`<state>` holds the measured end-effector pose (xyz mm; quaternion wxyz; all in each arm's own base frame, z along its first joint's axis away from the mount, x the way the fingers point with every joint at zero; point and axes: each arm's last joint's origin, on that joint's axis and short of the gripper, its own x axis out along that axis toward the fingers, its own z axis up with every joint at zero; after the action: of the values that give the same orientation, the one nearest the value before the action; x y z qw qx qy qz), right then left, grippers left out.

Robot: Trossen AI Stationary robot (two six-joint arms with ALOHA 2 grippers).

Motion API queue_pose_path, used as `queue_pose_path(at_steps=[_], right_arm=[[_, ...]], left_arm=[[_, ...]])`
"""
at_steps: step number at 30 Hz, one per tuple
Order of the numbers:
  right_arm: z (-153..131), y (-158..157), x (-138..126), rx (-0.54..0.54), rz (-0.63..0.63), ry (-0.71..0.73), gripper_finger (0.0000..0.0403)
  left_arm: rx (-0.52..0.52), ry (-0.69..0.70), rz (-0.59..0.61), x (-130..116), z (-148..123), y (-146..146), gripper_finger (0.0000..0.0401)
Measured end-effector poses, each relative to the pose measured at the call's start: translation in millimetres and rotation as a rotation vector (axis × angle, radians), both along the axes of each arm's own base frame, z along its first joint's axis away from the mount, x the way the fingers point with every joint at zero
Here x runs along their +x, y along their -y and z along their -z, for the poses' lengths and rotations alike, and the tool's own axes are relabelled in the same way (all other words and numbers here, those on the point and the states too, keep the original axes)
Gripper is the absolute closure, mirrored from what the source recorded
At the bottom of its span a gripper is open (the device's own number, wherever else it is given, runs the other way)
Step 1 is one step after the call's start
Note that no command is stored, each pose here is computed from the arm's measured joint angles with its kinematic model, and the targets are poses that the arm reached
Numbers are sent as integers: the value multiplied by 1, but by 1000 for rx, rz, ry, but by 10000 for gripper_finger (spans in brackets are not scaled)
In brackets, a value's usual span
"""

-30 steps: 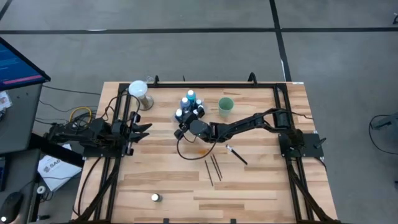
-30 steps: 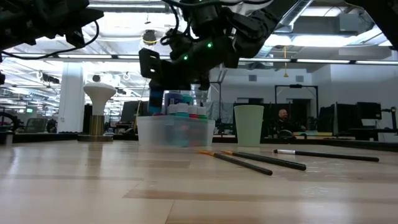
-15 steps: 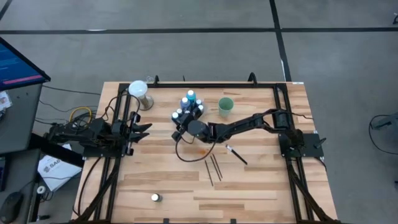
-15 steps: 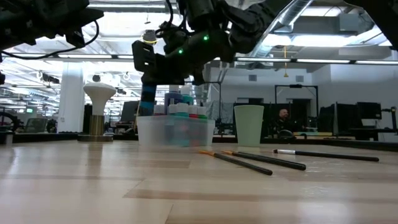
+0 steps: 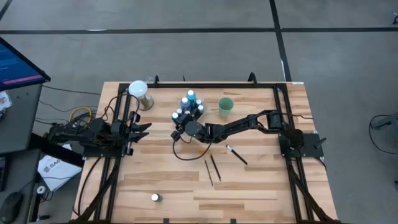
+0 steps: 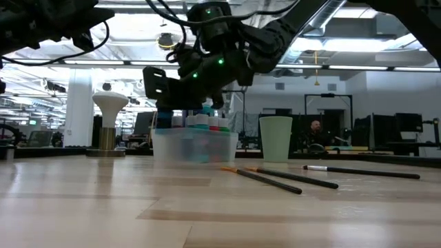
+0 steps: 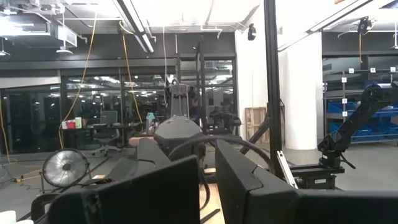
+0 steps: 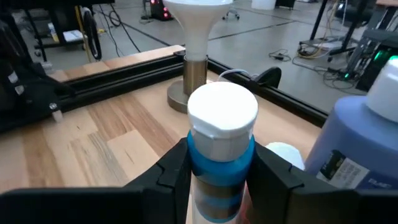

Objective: Pick & Place Paint Supplies
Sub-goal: Put the small blue paint bottle into the transparent bin

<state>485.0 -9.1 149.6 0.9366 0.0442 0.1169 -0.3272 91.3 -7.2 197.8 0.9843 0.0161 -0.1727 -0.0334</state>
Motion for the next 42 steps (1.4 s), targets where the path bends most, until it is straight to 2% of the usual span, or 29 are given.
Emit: queue_pose_path(at_steps=[7,20,29,42], right_arm=[[-5,4,5,-34,-7,-7,286],[6,5,1,25,6,-85,286],[6,5,1,25,7,-84,236],[5,5,1,28,1,-81,221]], left_arm=[[0,2,0,0,0,0,400],[0,4,60,-1,0,5,400],[-1,9,69,-1,-1,6,400],[-2,20,69,-1,-2,6,400]])
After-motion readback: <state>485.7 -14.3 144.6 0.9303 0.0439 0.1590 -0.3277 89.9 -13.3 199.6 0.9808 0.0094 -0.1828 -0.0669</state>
